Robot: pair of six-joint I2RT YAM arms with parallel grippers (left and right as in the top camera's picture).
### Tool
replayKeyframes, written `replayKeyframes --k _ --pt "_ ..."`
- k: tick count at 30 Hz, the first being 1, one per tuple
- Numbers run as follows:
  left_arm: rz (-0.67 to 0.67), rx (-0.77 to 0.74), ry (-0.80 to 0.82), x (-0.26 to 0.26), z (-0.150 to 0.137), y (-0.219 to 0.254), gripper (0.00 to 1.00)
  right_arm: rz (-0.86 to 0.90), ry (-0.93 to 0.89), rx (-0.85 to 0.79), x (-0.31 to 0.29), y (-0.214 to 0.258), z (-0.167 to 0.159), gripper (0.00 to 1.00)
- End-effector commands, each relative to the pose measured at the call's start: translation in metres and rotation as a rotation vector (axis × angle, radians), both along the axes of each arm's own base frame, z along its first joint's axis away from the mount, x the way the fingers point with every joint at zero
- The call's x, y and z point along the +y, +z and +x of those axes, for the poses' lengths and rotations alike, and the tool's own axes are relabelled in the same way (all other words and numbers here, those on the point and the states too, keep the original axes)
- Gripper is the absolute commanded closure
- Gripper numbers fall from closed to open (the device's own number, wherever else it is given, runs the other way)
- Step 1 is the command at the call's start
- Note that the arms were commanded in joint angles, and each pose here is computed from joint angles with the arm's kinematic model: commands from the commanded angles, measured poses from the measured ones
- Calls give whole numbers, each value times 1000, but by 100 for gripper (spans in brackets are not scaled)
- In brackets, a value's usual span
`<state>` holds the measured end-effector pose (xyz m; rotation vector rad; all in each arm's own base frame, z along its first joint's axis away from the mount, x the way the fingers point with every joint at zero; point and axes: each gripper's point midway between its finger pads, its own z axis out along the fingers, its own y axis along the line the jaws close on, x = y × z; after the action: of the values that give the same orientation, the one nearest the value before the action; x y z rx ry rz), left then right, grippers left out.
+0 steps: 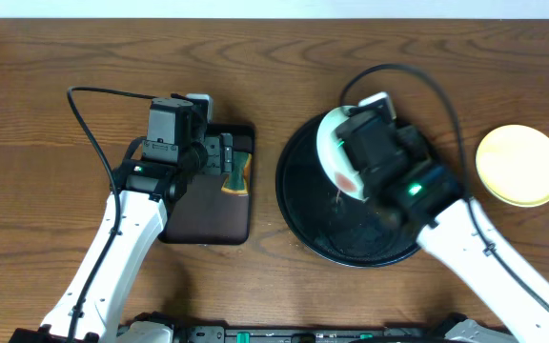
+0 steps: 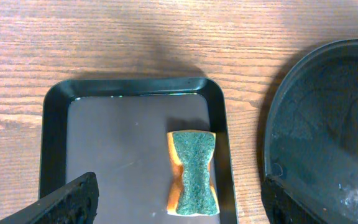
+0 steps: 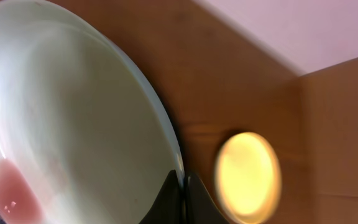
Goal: Clean dirty plates on tray and stack at the side
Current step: 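Lift the pale green plate with right gripper, tilting it up, then carry the plate right and stack it on the yellow plate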
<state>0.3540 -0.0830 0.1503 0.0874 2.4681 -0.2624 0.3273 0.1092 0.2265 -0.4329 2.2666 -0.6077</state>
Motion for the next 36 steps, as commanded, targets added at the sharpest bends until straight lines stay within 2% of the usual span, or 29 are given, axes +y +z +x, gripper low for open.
replayKeyframes --k 1,8,27,36 --pt "3 -8 16 2 3 4 16 -194 -132 -287 -2 52 -10 99" --pt "3 -8 16 2 3 4 16 -334 -96 -479 32 84 -34 99" --pt "3 -8 16 2 3 4 16 -275 -60 -434 56 51 -27 99" --pt "3 -8 16 2 3 4 16 -192 -122 -355 37 32 -11 99"
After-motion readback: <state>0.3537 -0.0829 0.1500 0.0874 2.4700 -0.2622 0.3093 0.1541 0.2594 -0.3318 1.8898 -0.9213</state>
